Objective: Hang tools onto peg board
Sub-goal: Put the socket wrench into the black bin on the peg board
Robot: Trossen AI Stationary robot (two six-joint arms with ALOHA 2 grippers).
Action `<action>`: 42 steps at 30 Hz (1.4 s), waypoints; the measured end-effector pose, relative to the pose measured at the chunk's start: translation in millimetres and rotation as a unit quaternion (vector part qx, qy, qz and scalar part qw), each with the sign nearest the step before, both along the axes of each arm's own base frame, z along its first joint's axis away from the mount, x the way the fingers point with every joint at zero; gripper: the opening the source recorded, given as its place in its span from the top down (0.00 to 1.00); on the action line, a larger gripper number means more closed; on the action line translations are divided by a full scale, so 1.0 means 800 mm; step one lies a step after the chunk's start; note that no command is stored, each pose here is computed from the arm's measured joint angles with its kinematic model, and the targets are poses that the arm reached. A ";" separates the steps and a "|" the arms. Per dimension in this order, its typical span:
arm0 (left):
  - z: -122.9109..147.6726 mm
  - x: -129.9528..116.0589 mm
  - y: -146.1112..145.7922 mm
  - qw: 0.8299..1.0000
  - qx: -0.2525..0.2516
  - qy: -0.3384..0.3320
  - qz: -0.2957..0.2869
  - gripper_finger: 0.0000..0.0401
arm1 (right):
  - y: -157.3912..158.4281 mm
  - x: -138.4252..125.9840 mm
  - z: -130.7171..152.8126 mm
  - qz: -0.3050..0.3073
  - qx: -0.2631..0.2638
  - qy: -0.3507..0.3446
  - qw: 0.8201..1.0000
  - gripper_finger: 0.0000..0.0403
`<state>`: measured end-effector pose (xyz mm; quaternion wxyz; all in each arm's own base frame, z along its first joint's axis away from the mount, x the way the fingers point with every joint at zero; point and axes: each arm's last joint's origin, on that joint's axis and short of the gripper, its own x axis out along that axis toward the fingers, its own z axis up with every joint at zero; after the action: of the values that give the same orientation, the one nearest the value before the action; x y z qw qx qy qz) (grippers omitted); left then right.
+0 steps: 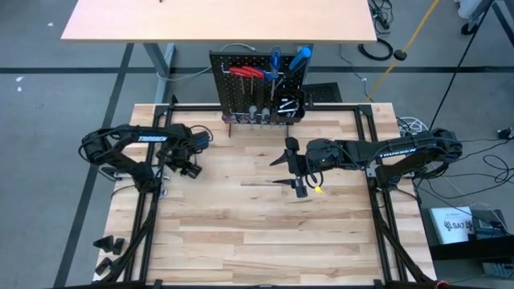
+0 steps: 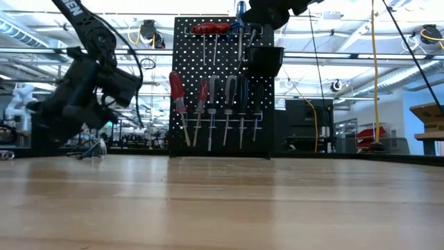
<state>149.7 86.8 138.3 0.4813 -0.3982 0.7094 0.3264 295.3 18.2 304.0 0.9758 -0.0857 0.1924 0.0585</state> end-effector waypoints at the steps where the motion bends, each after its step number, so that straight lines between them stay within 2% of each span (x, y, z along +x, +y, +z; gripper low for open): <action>1: 0.006 0.001 0.000 1.000 0.002 -0.002 -0.001 0.61 | 0.000 0.000 0.000 0.000 0.000 0.000 1.000 0.38; 5: 0.025 0.000 -0.003 1.000 0.012 0.012 0.025 0.61 | 0.000 0.000 0.000 0.000 0.000 0.000 1.000 0.38; 7: 0.027 -0.004 -0.008 0.999 0.009 0.037 0.035 0.61 | 0.000 0.000 0.000 0.000 0.000 0.000 1.000 0.38; 10: 0.027 0.000 -0.014 0.999 0.000 0.033 0.037 0.62 | 0.000 0.000 0.000 0.000 0.000 0.002 1.000 0.38; 21: 0.024 0.015 -0.047 0.999 -0.048 0.017 -0.014 0.68 | 0.000 0.000 0.000 0.000 0.000 0.002 1.000 0.38; 25: 0.024 0.020 -0.066 0.999 -0.036 0.031 -0.014 0.68 | 0.000 0.000 0.000 0.000 0.000 0.002 1.000 0.38; 29: 0.026 0.018 -0.089 0.996 -0.035 0.060 -0.063 0.68 | 0.000 0.000 0.000 0.000 0.000 0.002 1.000 0.38; 38: 0.027 0.020 -0.115 0.996 -0.003 0.081 -0.035 0.68 | 0.000 0.000 0.000 -0.001 0.001 0.001 1.000 0.38; 42: 0.027 0.020 -0.125 0.995 0.012 0.084 -0.047 0.75 | 0.000 0.000 0.000 -0.001 0.002 0.001 1.000 0.38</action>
<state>165.9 -13.5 159.8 0.4395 -0.3303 0.7612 0.3440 295.2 18.2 303.7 0.9757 -0.0840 0.1937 0.0583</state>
